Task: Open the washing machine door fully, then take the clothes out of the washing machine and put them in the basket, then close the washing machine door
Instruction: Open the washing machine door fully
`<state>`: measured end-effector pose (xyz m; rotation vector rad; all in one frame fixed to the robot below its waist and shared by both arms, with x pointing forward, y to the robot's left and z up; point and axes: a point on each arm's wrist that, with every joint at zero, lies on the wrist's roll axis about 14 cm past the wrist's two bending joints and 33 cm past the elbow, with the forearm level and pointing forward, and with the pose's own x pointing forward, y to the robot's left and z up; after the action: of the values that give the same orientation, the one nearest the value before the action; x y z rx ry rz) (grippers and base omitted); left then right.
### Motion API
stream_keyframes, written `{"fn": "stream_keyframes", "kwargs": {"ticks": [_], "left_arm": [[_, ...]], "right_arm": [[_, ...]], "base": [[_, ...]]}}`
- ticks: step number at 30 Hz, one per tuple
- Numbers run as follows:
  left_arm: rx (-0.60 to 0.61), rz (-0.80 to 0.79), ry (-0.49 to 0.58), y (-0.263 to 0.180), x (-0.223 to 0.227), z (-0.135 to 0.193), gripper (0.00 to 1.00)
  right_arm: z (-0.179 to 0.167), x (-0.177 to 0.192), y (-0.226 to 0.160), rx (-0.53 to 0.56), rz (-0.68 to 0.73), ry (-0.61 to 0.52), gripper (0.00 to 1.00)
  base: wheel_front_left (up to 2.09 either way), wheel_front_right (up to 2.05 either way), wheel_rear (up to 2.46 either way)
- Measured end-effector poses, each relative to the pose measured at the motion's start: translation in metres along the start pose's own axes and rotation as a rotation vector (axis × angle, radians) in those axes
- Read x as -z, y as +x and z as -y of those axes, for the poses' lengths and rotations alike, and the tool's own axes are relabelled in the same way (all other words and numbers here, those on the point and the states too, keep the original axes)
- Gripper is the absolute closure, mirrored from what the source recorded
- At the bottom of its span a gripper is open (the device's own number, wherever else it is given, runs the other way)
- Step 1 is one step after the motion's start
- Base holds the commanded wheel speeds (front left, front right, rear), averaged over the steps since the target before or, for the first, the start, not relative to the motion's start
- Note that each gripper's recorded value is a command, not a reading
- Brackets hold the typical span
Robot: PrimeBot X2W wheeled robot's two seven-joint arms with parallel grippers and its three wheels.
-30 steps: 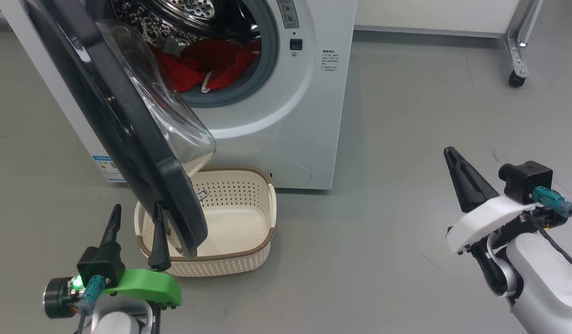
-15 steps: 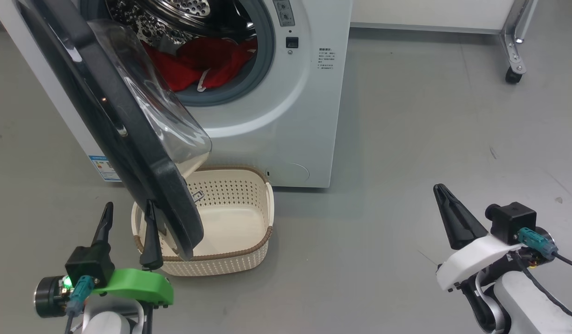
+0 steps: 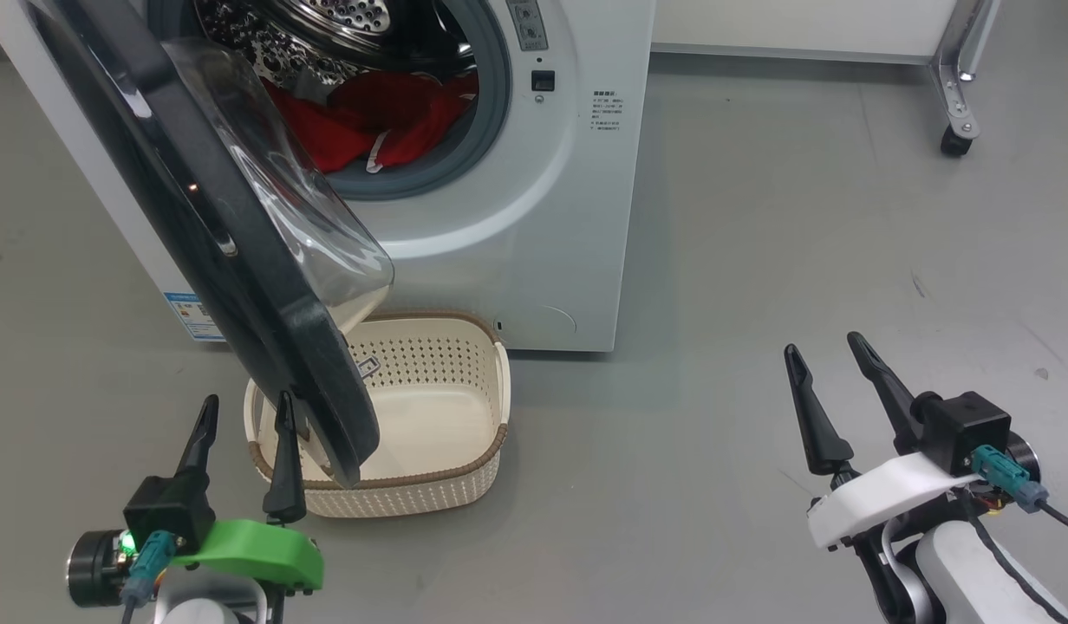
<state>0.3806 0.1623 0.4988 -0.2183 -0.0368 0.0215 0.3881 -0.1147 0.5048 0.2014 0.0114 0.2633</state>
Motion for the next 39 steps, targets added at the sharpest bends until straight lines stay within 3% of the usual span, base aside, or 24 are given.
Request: {"fn": "stream_keyframes", "kwargs": {"ticks": [39], "left_arm": [[0.002, -0.035, 0.000, -0.004, 0.011, -0.004, 0.00]], "right_arm": [[-0.002, 0.006, -0.018, 0.035, 0.013, -0.020, 0.00]], "base": [[0.00, 0.00, 0.00]]}}
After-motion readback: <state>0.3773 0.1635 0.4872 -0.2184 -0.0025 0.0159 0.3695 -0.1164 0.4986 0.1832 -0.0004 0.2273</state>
